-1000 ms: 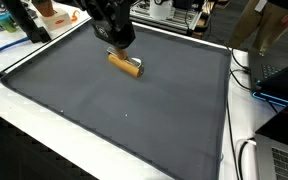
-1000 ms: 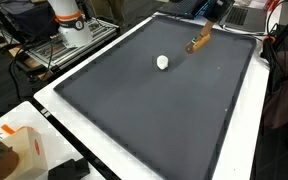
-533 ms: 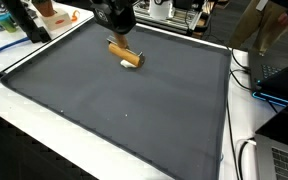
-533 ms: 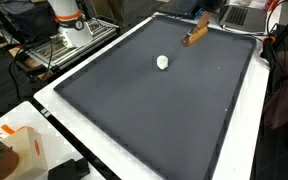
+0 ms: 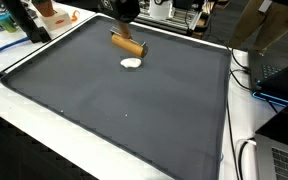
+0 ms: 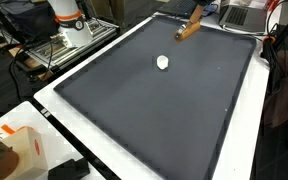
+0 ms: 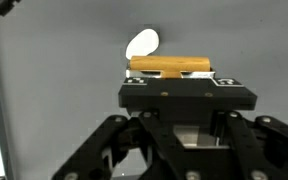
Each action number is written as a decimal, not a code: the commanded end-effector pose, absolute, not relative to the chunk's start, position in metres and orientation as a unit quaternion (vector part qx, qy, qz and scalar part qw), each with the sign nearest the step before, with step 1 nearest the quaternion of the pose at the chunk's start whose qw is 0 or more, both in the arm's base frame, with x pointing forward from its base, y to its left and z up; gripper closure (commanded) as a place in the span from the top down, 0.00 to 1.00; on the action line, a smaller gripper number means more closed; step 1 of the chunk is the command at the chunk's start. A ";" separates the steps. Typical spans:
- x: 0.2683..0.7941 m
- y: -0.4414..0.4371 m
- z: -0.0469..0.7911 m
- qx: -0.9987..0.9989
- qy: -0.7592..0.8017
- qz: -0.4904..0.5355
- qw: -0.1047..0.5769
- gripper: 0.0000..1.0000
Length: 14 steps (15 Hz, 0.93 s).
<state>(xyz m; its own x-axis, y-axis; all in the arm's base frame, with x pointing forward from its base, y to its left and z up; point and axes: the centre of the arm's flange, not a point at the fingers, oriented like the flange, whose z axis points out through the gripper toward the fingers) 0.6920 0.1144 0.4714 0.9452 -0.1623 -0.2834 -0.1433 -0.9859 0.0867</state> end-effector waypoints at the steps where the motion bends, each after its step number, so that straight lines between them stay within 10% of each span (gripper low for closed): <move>1: 0.692 0.114 0.471 0.986 -0.077 -0.147 0.033 0.48; 4: 0.691 0.114 0.470 0.986 -0.077 -0.147 0.033 0.48; 5: 0.691 0.114 0.470 0.986 -0.077 -0.147 0.033 0.23; 14: 0.628 0.043 0.458 0.993 -0.099 -0.067 0.003 0.23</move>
